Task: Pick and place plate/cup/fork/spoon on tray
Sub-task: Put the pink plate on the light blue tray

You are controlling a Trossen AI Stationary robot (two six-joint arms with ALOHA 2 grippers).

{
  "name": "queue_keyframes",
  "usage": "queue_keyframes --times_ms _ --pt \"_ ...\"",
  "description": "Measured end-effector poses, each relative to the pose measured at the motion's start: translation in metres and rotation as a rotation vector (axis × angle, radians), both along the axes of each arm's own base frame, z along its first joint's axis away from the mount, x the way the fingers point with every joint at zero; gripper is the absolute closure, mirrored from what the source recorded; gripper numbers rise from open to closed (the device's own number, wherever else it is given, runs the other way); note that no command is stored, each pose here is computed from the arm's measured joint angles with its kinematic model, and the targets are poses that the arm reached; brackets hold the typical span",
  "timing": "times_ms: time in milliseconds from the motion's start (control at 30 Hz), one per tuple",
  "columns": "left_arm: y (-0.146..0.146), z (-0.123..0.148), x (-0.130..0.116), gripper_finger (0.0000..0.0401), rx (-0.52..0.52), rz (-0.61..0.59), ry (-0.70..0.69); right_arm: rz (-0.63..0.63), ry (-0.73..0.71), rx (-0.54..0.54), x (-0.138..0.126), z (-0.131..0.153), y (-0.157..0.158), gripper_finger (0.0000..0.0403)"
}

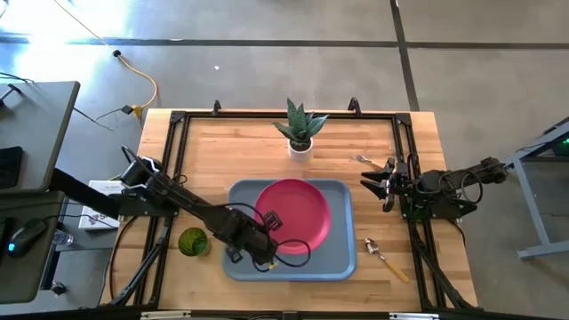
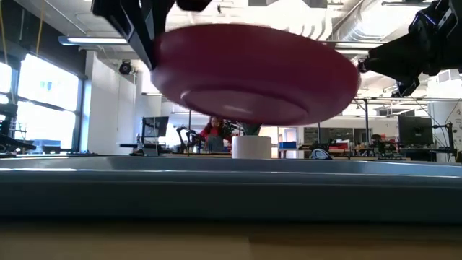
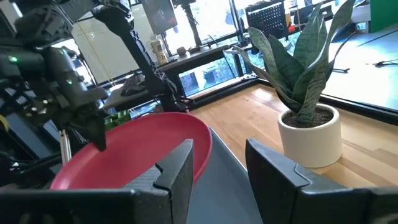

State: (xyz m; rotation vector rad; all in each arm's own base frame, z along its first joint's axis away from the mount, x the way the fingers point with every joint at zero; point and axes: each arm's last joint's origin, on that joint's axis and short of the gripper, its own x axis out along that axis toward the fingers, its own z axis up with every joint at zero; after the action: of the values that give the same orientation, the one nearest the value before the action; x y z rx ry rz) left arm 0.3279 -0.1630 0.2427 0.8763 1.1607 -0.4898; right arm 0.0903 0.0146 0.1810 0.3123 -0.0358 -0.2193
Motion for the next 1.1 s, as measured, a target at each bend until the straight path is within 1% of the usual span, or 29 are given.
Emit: queue_keyframes --times_ms 200,400,567,733,933,1100 --pt "-0.003 -0.019 -0.007 0.0400 -0.002 0.061 -0.001 0.000 0.000 0.000 0.000 0.000 0.000 0.0265" --pt "-0.012 -0.037 -0.014 0.0400 -0.033 0.090 -0.022 0.000 -0.001 0.003 0.000 0.000 0.000 0.0265" --pt "-0.014 -0.050 -0.014 0.0400 -0.062 0.115 -0.048 0.000 -0.001 0.003 0.000 0.000 0.000 0.0265" --pt "-0.014 -0.056 -0.015 0.0400 -0.077 0.138 -0.061 0.000 -0.001 0.001 0.000 0.000 0.000 0.0265" --pt "-0.014 -0.065 -0.015 0.0400 -0.116 0.129 -0.079 0.000 0.000 0.001 0.000 0.000 0.000 0.0265" --pt "-0.013 -0.070 -0.017 0.0400 -0.115 0.140 -0.077 0.000 -0.001 0.001 0.000 0.000 0.000 0.0265"
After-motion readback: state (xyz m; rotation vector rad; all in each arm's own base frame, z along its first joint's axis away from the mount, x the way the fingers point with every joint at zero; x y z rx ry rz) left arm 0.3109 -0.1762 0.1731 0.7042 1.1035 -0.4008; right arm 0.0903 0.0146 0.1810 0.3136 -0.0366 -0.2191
